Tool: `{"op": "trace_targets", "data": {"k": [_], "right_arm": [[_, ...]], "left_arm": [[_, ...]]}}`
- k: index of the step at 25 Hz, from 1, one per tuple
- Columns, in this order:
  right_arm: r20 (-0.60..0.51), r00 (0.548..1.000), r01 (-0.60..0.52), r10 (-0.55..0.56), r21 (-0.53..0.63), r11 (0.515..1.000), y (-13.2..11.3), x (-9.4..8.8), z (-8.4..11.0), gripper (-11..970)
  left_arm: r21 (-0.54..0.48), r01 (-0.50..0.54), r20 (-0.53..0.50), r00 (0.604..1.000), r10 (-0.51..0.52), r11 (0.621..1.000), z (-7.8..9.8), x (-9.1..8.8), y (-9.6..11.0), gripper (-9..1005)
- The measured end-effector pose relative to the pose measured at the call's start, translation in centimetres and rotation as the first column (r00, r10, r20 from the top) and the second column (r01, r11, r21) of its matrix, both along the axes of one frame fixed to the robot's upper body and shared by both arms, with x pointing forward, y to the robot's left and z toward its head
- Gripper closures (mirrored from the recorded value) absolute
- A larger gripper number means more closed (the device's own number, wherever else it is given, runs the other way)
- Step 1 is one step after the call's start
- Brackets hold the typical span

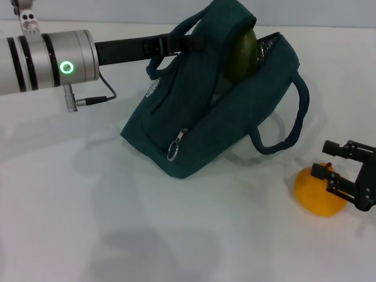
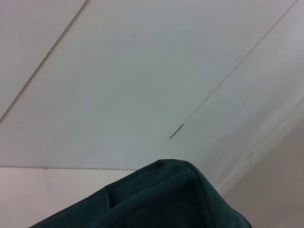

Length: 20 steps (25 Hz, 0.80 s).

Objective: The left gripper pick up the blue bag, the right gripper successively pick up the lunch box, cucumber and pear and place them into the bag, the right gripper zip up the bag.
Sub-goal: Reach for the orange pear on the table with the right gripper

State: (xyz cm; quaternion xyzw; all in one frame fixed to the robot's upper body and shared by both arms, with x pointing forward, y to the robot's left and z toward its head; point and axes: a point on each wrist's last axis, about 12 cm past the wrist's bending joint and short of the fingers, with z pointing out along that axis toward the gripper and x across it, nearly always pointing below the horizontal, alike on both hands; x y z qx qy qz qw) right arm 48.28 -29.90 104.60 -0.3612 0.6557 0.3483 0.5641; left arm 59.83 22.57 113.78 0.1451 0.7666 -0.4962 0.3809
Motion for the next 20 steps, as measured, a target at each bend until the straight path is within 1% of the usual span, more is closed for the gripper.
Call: {"op": "trace_targets", "data": {"k": [9, 19, 20], "right_arm": [[-0.005, 1.0, -0.008, 0.008, -0.007, 1.0, 0.4, 0.3, -0.1, 531], [-0.009, 0.999, -0.04, 0.04, -0.02, 0.999, 1.1, 0.8, -0.1, 579], [-0.009, 0.999, -0.04, 0.04, -0.02, 0.999, 1.1, 0.8, -0.1, 602]], "left_arm": [[0.0, 0.0, 0.003, 1.0, 0.0, 1.0, 0.0, 0.0, 0.0, 931], [-0.005, -0.001, 0.016, 1.0, 0.001, 1.0, 0.2, 0.1, 0.1, 931], [-0.005, -0.001, 0.016, 1.0, 0.001, 1.0, 0.2, 0.1, 0.1, 931]]}}
